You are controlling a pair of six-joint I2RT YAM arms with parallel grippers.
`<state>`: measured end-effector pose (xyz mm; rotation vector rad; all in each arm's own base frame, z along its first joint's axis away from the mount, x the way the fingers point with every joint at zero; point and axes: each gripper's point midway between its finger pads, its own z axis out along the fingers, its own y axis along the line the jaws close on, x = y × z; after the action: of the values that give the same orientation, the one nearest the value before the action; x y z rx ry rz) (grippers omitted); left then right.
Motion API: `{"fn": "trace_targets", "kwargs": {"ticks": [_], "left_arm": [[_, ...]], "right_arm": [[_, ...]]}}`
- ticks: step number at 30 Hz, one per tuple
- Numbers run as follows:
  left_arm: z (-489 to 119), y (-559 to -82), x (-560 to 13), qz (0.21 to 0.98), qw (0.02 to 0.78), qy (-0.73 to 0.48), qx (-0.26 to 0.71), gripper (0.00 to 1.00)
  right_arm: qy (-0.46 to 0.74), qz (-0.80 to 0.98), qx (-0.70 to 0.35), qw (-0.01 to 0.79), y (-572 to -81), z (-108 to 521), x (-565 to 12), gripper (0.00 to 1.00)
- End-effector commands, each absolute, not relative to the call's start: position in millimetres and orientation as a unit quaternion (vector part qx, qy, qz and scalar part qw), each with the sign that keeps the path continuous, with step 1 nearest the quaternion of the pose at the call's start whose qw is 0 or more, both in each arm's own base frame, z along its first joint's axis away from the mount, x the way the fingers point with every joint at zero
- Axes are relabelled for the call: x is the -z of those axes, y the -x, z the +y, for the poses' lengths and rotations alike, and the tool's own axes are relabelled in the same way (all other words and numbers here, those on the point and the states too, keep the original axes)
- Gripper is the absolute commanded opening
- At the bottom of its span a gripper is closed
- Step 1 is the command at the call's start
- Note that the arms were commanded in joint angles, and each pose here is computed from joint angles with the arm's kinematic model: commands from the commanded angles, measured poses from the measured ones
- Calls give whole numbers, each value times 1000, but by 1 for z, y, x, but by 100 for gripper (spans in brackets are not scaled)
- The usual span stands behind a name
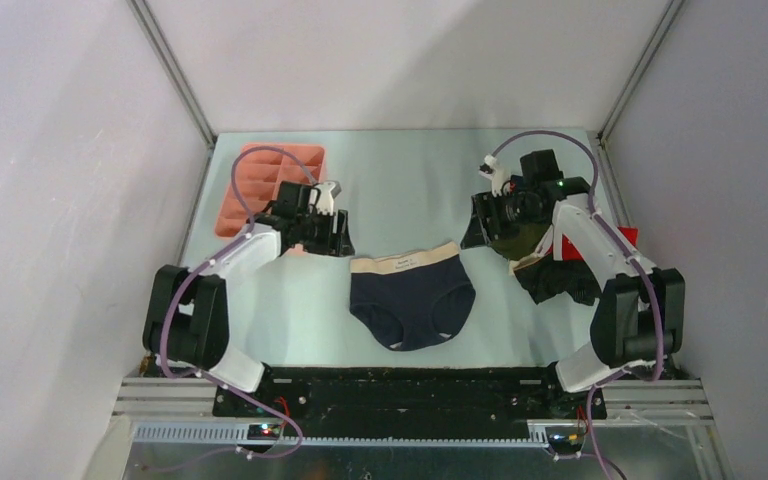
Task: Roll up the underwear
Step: Flatten out the underwear at the center of the board.
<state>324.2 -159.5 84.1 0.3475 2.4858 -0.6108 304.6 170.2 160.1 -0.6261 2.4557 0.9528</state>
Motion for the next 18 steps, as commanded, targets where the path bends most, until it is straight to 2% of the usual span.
{"fn": "trace_targets", "kwargs": {"ticks": [1,4,7,14,16,18], "left_arm": [[-170,-333,-78,928,258,-112,245,65],[-169,-335,-68,933,251,-109,236,61],[-168,-335,-56,937,241,-107,229,52],[-181,-340,-38,938,221,-122,238,48],[-186,-338,-34,937,210,-131,245,43],[-189,-337,-32,938,206,-135,246,42]], "right_arm": [[232,881,-333,243,-297,166,-173,69],[231,882,-333,242,-292,165,-172,69],[230,881,-333,245,-291,164,-173,69],[237,878,-332,252,-286,163,-178,69],[239,877,-331,252,-283,162,-177,69],[241,878,-327,254,-283,161,-177,69]]}}
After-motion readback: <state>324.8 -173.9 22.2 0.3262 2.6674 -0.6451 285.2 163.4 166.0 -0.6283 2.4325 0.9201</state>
